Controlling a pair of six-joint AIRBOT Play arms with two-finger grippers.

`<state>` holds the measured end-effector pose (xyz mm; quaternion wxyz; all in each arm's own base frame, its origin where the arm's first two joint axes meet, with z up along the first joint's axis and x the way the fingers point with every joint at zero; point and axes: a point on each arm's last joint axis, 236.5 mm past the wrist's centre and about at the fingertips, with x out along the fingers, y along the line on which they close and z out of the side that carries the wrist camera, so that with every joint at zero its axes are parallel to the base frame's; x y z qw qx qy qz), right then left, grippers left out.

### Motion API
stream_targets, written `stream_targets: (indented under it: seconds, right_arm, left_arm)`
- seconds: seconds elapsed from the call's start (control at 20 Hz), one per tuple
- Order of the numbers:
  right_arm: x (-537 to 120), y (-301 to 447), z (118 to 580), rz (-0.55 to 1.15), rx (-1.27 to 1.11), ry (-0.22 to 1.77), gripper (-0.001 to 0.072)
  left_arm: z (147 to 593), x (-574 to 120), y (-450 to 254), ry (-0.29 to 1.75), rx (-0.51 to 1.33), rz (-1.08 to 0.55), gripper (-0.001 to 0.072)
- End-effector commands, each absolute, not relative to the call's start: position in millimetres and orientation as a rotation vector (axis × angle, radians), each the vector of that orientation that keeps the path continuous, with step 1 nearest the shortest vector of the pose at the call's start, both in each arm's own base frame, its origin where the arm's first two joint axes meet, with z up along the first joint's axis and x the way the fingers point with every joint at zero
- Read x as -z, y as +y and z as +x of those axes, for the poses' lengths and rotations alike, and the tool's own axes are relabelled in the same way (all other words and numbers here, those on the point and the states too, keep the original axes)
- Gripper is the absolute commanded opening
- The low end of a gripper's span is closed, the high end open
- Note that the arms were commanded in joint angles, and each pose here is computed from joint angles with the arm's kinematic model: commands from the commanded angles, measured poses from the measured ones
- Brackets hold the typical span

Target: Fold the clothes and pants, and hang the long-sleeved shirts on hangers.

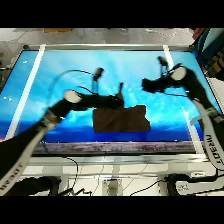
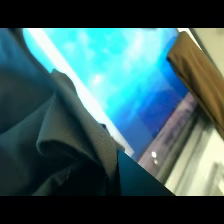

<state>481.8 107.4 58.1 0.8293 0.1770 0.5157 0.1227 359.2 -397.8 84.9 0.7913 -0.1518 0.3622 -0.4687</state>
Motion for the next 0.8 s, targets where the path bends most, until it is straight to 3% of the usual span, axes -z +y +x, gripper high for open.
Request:
stream_targets:
  seconds: [0.0,0.05,0.1,0.15,0.35,0.5,0.6,0.75]
  right_arm:
    - [-75,48,482,0.414,-0.159,1.053,0.0016]
    - [-75,38,483,0.415,-0.139,1.048,0.0016]
    - [-74,28,484,0.407,-0.117,1.045,0.0017]
    - [-72,18,484,0.390,-0.096,1.044,0.0016]
    - [-59,-53,474,0.200,0.048,1.074,0.0016]
    - [-30,-84,450,0.182,0.053,1.181,0.0014]
    - [4,-77,426,0.249,-0.068,1.273,0.0014]
    - [35,-17,394,0.515,-0.422,1.268,0.0015]
  left_arm:
    - [349,-55,-451,0.722,0.924,-0.317,0.0045]
    - [341,-52,-458,0.728,0.939,-0.308,0.0276]
    - [336,-53,-461,0.730,0.950,-0.305,0.0597]
    - [334,-55,-462,0.726,0.955,-0.304,0.0696]
    - [347,-82,-448,0.674,0.945,-0.320,0.0696]
    - [363,-107,-425,0.598,0.928,-0.270,0.0696]
    - [359,-116,-414,0.586,0.963,-0.197,0.0695]
    - [341,-114,-408,0.614,1.033,-0.098,0.0695]
